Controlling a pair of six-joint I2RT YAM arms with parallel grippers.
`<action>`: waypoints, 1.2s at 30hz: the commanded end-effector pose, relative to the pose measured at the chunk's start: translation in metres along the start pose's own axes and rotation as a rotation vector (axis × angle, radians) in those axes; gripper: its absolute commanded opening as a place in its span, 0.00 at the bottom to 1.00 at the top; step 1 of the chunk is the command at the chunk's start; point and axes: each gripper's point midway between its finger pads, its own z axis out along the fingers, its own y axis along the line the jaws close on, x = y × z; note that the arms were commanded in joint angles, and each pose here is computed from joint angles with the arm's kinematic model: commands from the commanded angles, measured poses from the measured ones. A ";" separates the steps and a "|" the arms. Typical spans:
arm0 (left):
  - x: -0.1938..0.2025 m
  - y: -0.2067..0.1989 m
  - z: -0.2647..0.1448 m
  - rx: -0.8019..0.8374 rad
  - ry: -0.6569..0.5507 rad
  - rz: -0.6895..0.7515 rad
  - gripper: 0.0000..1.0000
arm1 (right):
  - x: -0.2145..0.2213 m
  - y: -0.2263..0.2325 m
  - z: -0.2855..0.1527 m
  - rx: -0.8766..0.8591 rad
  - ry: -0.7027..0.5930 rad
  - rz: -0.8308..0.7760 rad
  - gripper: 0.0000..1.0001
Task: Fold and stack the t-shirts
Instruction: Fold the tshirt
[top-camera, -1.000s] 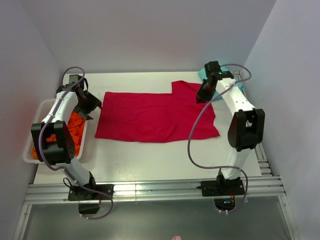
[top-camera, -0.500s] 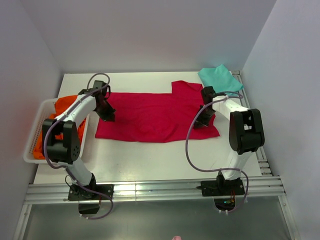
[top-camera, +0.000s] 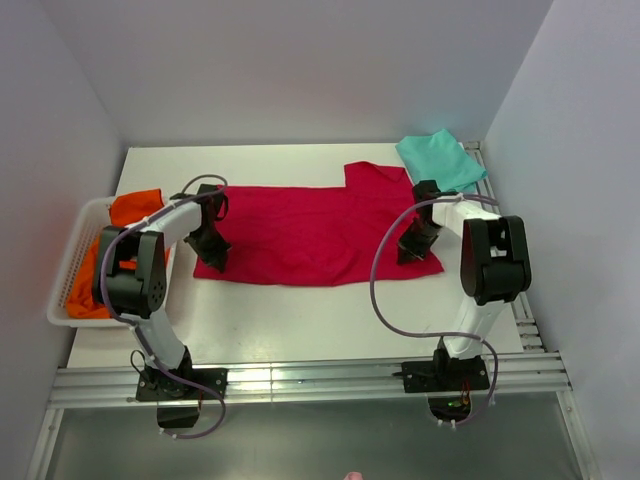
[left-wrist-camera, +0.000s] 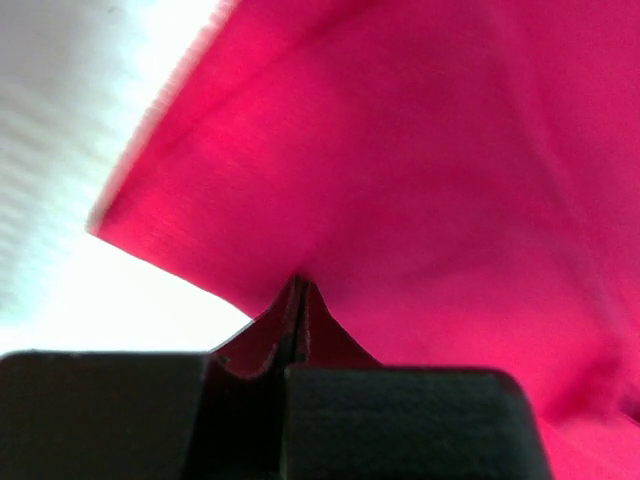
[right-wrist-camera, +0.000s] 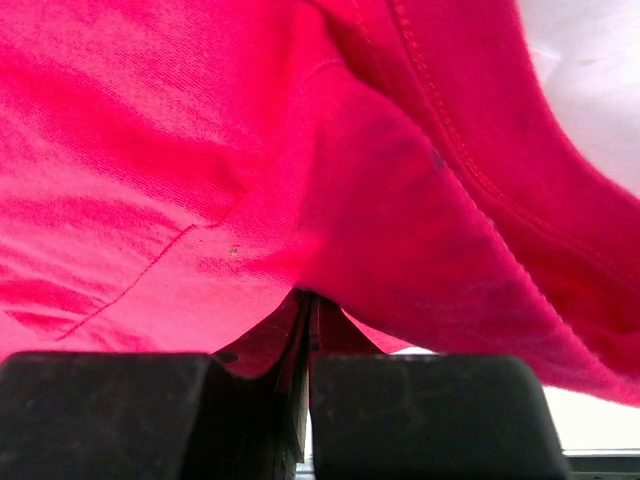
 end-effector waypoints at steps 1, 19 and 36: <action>0.008 0.021 0.013 -0.091 0.007 -0.032 0.00 | -0.011 -0.029 -0.005 0.105 -0.071 0.050 0.00; -0.006 0.044 -0.040 -0.043 -0.079 -0.197 0.11 | -0.045 -0.052 -0.053 0.107 -0.187 0.174 0.00; -0.134 -0.148 -0.082 0.306 -0.165 0.002 0.54 | -0.156 0.135 -0.152 -0.345 -0.306 0.007 0.77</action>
